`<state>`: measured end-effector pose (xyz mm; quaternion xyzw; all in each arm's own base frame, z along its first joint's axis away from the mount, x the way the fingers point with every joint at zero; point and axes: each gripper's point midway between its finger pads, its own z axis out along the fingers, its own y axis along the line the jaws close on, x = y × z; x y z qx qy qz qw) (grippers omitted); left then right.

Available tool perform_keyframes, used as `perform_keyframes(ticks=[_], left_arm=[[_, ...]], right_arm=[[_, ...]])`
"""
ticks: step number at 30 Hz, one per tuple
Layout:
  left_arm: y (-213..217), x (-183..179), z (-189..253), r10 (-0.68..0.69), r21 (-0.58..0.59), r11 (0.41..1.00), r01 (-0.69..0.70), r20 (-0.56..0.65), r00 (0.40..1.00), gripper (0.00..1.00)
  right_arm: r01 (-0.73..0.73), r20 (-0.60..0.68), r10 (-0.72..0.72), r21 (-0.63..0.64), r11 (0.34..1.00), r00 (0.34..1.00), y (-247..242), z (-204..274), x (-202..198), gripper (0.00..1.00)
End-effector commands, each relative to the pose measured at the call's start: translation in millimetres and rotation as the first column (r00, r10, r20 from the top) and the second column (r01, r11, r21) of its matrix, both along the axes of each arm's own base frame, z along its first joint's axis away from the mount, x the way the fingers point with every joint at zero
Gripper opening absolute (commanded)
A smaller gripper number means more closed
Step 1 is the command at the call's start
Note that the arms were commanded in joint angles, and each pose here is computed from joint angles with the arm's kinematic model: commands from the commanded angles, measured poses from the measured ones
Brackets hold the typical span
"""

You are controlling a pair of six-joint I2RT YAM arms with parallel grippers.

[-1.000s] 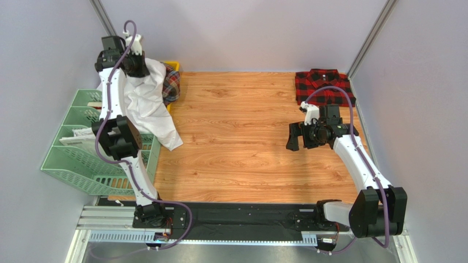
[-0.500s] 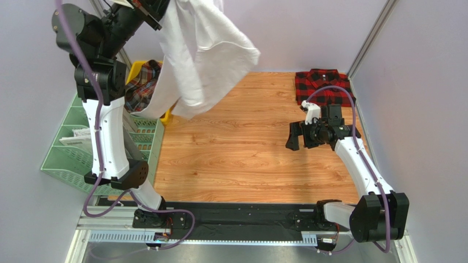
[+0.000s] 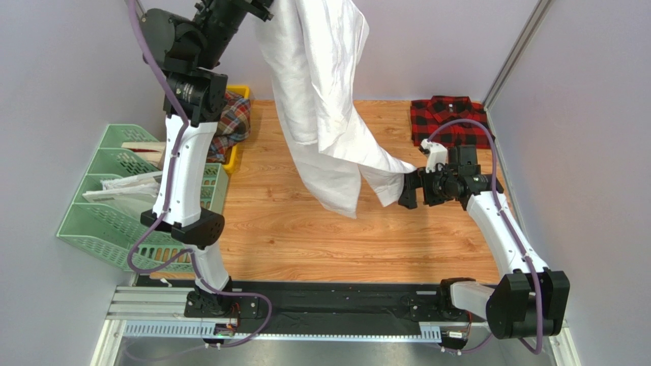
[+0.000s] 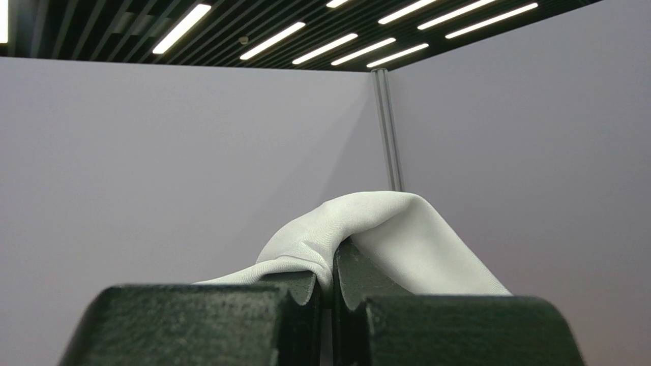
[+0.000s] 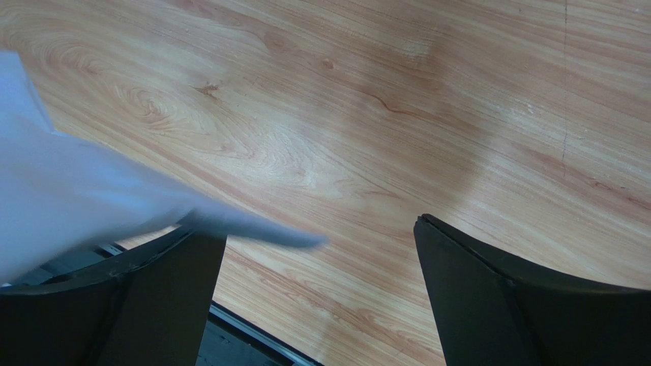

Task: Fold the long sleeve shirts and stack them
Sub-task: Move the shirt to the center of the board

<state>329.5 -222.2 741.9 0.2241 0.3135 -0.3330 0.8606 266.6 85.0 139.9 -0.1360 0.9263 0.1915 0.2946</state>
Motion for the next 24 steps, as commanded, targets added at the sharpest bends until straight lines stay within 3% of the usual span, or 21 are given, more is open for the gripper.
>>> perform_keyframes(ticks=[1, 2, 4, 5, 6, 8, 9, 10, 11, 12, 14, 16, 20, 24], left_arm=[[-6.1, 1.1, -18.0, 0.010, 0.072, 0.997, -0.010, -0.003, 1.000, 0.00], [-9.7, -15.7, -24.2, -0.032, 0.124, 0.992, 0.031, 0.004, 0.999, 0.00], [-28.1, 7.7, -83.4, -0.059, 0.223, 0.970, 0.092, -0.148, 0.987, 0.00], [-27.3, -13.5, -90.6, -0.089, 0.282, 0.952, 0.120, -0.123, 0.988, 0.00], [-37.9, -0.1, -141.7, -0.095, 0.344, 0.922, 0.177, -0.242, 0.966, 0.00], [-42.8, -11.2, -218.4, -0.106, 0.462, 0.841, 0.282, -0.370, 0.923, 0.03], [-41.9, -14.4, -246.8, -0.092, 0.516, 0.801, 0.303, -0.393, 0.915, 0.24], [-40.4, -26.4, -295.1, -0.082, 0.554, 0.729, 0.402, -0.512, 0.855, 0.37], [-34.7, -29.1, -330.9, -0.038, 0.624, 0.666, 0.408, -0.518, 0.855, 0.60], [-27.2, -30.4, -357.2, 0.011, 0.644, 0.633, 0.430, -0.562, 0.827, 0.99], [3.2, -32.0, -415.7, 0.143, 0.651, 0.595, 0.471, -0.663, 0.735, 0.99], [23.5, -32.0, -436.0, 0.180, 0.632, 0.615, 0.472, -0.695, 0.696, 0.99], [69.4, -20.8, -507.9, 0.322, 0.584, 0.661, 0.471, -0.788, 0.526, 0.96], [91.2, -12.6, -567.9, 0.453, 0.604, 0.627, 0.492, -0.797, 0.401, 0.89]], right_arm=[[0.019, 0.074, -0.020, 0.001, 1.000, 0.997, -4.5, 22.1, 12.0, 1.00], [0.019, 0.070, -0.019, 0.000, 1.000, 0.997, -5.3, 20.9, 10.6, 1.00], [0.030, 0.078, -0.030, -0.005, 1.000, 0.996, -10.2, 22.8, 10.1, 1.00], [0.034, 0.084, -0.033, -0.010, 0.999, 0.996, -12.6, 24.2, 10.6, 1.00], [0.041, 0.087, -0.039, -0.019, 0.999, 0.995, -16.7, 25.3, 10.5, 1.00], [0.039, 0.097, -0.036, -0.021, 0.999, 0.995, -18.5, 29.8, 11.5, 1.00], [0.025, 0.087, -0.023, -0.030, 0.999, 0.996, -18.9, 28.5, 8.8, 1.00], [0.017, 0.089, -0.014, -0.033, 0.999, 0.996, -18.8, 30.3, 8.3, 1.00], [0.000, 0.088, 0.003, -0.027, 1.000, 0.996, -16.7, 31.0, 7.2, 1.00], [-0.018, 0.089, 0.020, -0.025, 1.000, 0.996, -15.2, 33.1, 6.1, 1.00], [-0.044, 0.097, 0.043, 0.001, 0.999, 0.994, -9.5, 36.7, 5.3, 1.00], [-0.069, 0.106, 0.066, 0.031, 0.997, 0.992, -3.2, 36.5, 6.2, 1.00], [-0.122, 0.077, 0.116, 0.074, 0.990, 0.990, 16.0, 23.5, 12.8, 1.00], [-0.226, 0.022, 0.225, 0.032, 0.974, 0.974, 52.1, 1.1, 23.4, 1.00]])
